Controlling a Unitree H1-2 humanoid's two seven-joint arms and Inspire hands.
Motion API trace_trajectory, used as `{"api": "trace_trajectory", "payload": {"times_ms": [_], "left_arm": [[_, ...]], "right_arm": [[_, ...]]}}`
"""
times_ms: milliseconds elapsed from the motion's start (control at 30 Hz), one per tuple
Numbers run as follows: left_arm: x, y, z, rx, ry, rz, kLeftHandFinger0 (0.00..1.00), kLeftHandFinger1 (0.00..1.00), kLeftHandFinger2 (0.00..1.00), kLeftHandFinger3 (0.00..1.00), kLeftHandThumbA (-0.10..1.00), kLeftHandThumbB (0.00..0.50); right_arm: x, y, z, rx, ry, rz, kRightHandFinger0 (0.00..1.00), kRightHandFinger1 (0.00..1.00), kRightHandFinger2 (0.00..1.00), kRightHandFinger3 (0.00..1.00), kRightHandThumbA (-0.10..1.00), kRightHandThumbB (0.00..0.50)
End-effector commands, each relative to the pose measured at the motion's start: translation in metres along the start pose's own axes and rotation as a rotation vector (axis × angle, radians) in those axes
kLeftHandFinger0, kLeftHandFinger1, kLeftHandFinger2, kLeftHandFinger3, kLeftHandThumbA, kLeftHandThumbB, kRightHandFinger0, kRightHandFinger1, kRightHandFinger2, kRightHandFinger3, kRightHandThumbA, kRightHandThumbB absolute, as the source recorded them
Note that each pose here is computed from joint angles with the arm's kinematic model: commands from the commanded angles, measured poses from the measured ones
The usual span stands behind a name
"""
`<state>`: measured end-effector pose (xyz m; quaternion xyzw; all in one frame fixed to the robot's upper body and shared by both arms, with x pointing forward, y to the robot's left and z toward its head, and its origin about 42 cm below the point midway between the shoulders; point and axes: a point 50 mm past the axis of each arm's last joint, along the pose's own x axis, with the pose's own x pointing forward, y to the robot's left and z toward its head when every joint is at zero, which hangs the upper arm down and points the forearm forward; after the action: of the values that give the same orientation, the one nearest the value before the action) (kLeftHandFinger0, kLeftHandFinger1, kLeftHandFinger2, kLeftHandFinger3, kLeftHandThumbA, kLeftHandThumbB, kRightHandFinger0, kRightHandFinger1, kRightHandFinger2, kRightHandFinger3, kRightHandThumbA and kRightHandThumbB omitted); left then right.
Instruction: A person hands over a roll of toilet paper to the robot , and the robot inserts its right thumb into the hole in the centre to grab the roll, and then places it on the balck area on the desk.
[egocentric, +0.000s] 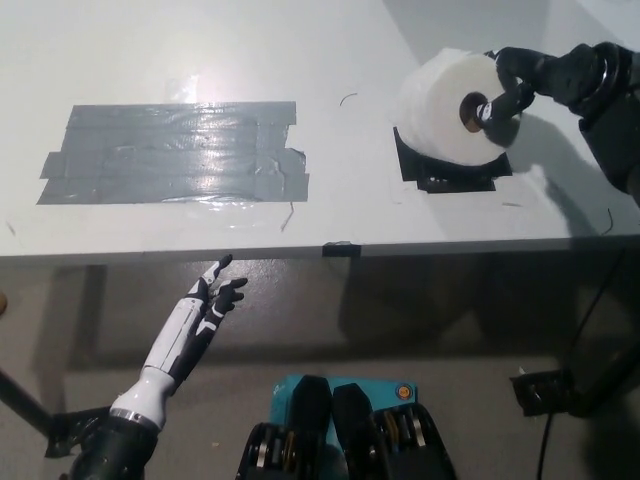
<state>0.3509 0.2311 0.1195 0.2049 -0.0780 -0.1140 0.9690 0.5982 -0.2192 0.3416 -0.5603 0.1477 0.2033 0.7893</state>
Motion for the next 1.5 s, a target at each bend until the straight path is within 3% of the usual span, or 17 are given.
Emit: {"api": "trace_trajectory", "payload": {"times_ms": [0, 33, 67, 167, 267, 333, 400, 467, 600, 700, 767, 800, 933, 967, 1167, 1333, 1467], "left_arm": [[0.006, 0.007, 0.010, 0.043, -0.082, -0.021, 0.86, 0.84, 0.86, 1.00, 1.00, 0.098], [0.006, 0.006, 0.010, 0.045, -0.083, -0.023, 0.86, 0.84, 0.86, 1.00, 1.00, 0.098], [0.006, 0.006, 0.011, 0.044, -0.085, -0.024, 0.86, 0.84, 0.86, 1.00, 1.00, 0.098], [0.005, 0.006, 0.010, 0.042, -0.088, -0.028, 0.84, 0.84, 0.86, 1.00, 1.00, 0.097], [0.005, 0.006, 0.008, 0.045, -0.090, -0.036, 0.84, 0.84, 0.87, 1.00, 1.00, 0.094], [0.004, 0.005, 0.007, 0.047, -0.086, -0.040, 0.84, 0.85, 0.87, 1.00, 1.00, 0.102], [0.003, 0.005, 0.006, 0.047, -0.086, -0.041, 0.84, 0.85, 0.87, 1.00, 1.00, 0.103], [0.003, 0.004, 0.005, 0.043, -0.081, -0.042, 0.83, 0.85, 0.87, 1.00, 1.00, 0.101], [0.002, 0.003, 0.005, 0.048, -0.080, -0.041, 0.83, 0.84, 0.87, 1.00, 1.00, 0.107], [0.000, 0.001, 0.006, 0.048, -0.081, -0.047, 0.83, 0.83, 0.86, 1.00, 1.00, 0.122], [-0.001, 0.001, 0.005, 0.034, -0.084, -0.049, 0.83, 0.83, 0.85, 1.00, 1.00, 0.114], [0.000, 0.001, 0.006, 0.033, -0.086, -0.049, 0.83, 0.82, 0.85, 1.00, 1.00, 0.107], [0.003, -0.001, 0.008, 0.036, -0.083, -0.058, 0.84, 0.83, 0.86, 1.00, 1.00, 0.121], [0.002, -0.001, 0.009, 0.041, -0.084, -0.058, 0.84, 0.83, 0.86, 1.00, 1.00, 0.128], [0.004, 0.000, 0.010, 0.046, -0.089, -0.058, 0.84, 0.84, 0.86, 1.00, 1.00, 0.161], [0.009, 0.004, 0.014, 0.048, -0.103, -0.055, 0.86, 0.85, 0.86, 1.00, 1.00, 0.140], [0.018, 0.008, 0.018, 0.049, -0.107, -0.065, 0.94, 0.94, 0.95, 1.00, 1.00, 0.175]], "right_arm": [[-0.018, -0.039, 0.010, -0.027, 0.030, 0.039, 1.00, 1.00, 1.00, 1.00, 0.52, 0.412], [-0.020, -0.044, 0.008, -0.036, 0.043, 0.018, 1.00, 1.00, 1.00, 1.00, 0.59, 0.470], [-0.021, -0.047, 0.006, -0.047, 0.054, -0.001, 1.00, 1.00, 1.00, 1.00, 0.62, 0.476], [-0.024, -0.052, 0.003, 0.058, 0.031, -0.020, 1.00, 1.00, 1.00, 1.00, 0.53, 0.457], [-0.031, -0.063, -0.001, 0.088, 0.011, -0.077, 1.00, 1.00, 1.00, 1.00, 0.65, 0.467], [-0.035, -0.072, -0.002, 0.118, -0.032, -0.142, 1.00, 1.00, 1.00, 1.00, 0.61, 0.474], [-0.044, -0.085, 0.001, 0.105, -0.076, -0.235, 1.00, 1.00, 1.00, 1.00, 0.66, 0.490], [-0.050, -0.093, 0.004, 0.114, -0.101, -0.254, 1.00, 1.00, 1.00, 1.00, 0.72, 0.453], [-0.066, -0.110, 0.010, 0.143, -0.194, -0.347, 1.00, 1.00, 1.00, 1.00, 0.83, 0.432], [-0.073, -0.115, 0.011, 0.155, -0.229, -0.396, 1.00, 1.00, 1.00, 1.00, 0.84, 0.428], [-0.078, -0.119, 0.014, 0.141, -0.229, -0.472, 1.00, 1.00, 1.00, 1.00, 0.88, 0.458], [-0.080, -0.119, 0.016, 0.153, -0.250, -0.523, 1.00, 1.00, 1.00, 1.00, 0.86, 0.428], [-0.086, -0.120, 0.016, 0.178, -0.299, -0.612, 1.00, 1.00, 1.00, 1.00, 0.86, 0.395], [-0.087, -0.119, 0.016, 0.187, -0.314, -0.634, 1.00, 1.00, 1.00, 1.00, 0.85, 0.364], [-0.100, -0.112, 0.017, 0.188, -0.409, -0.679, 1.00, 1.00, 1.00, 1.00, 0.89, 0.367], [-0.131, -0.102, 0.017, 0.220, -0.568, -0.736, 1.00, 1.00, 1.00, 1.00, 0.93, 0.389], [-0.181, -0.075, 0.018, 0.261, -0.718, -0.784, 1.00, 1.00, 1.00, 1.00, 0.96, 0.376]]}}
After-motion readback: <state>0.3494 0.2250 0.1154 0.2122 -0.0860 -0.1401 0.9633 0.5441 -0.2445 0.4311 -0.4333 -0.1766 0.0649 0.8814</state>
